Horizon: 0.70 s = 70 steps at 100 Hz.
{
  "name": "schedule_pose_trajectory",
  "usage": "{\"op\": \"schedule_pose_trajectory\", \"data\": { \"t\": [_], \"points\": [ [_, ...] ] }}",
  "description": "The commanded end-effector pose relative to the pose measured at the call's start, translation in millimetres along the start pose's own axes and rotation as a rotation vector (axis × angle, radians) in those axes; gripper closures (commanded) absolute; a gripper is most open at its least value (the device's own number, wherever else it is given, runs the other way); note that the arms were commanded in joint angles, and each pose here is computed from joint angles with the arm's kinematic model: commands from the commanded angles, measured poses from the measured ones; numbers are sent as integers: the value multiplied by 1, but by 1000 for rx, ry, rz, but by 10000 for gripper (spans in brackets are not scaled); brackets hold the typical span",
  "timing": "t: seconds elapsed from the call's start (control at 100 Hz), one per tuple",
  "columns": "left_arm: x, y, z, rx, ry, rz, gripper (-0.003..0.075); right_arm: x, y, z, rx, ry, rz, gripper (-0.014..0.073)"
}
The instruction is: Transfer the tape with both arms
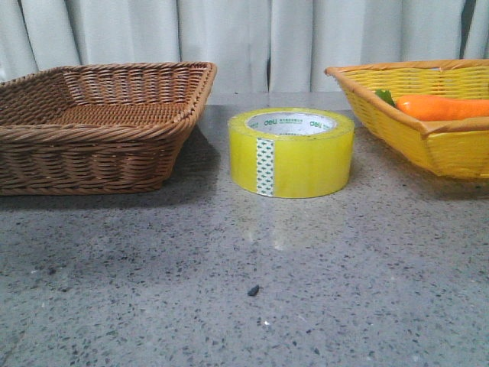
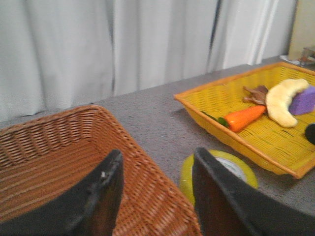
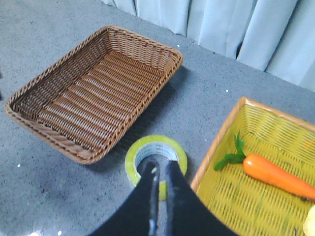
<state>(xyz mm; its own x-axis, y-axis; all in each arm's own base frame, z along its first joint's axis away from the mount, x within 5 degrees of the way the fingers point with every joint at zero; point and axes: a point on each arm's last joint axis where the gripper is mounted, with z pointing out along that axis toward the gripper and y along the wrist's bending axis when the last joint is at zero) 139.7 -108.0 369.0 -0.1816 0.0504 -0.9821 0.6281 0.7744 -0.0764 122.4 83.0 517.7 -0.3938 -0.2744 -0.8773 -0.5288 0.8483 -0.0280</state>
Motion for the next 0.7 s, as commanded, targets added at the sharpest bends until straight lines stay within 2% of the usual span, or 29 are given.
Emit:
{"op": "schedule_pose_trajectory", "data": {
  "t": [0.0, 0.18, 0.37, 0.49, 0.69],
  "points": [
    [-14, -13, 15, 48, -94, 30, 416, 3, -3, -16, 16, -96, -7, 668],
    [-5, -44, 53, 170, 2, 65, 416, 26, -5, -36, 8, -208, -7, 668],
    [0, -69, 90, 237, 69, 124, 416, 53, -11, -50, 45, -268, 9, 667],
    [5, -78, 111, 249, 106, 131, 416, 70, -18, -53, 114, -264, 11, 667],
    [15, -84, 138, 252, 176, 153, 416, 92, -20, -55, 129, -218, 7, 668]
  ]
}}
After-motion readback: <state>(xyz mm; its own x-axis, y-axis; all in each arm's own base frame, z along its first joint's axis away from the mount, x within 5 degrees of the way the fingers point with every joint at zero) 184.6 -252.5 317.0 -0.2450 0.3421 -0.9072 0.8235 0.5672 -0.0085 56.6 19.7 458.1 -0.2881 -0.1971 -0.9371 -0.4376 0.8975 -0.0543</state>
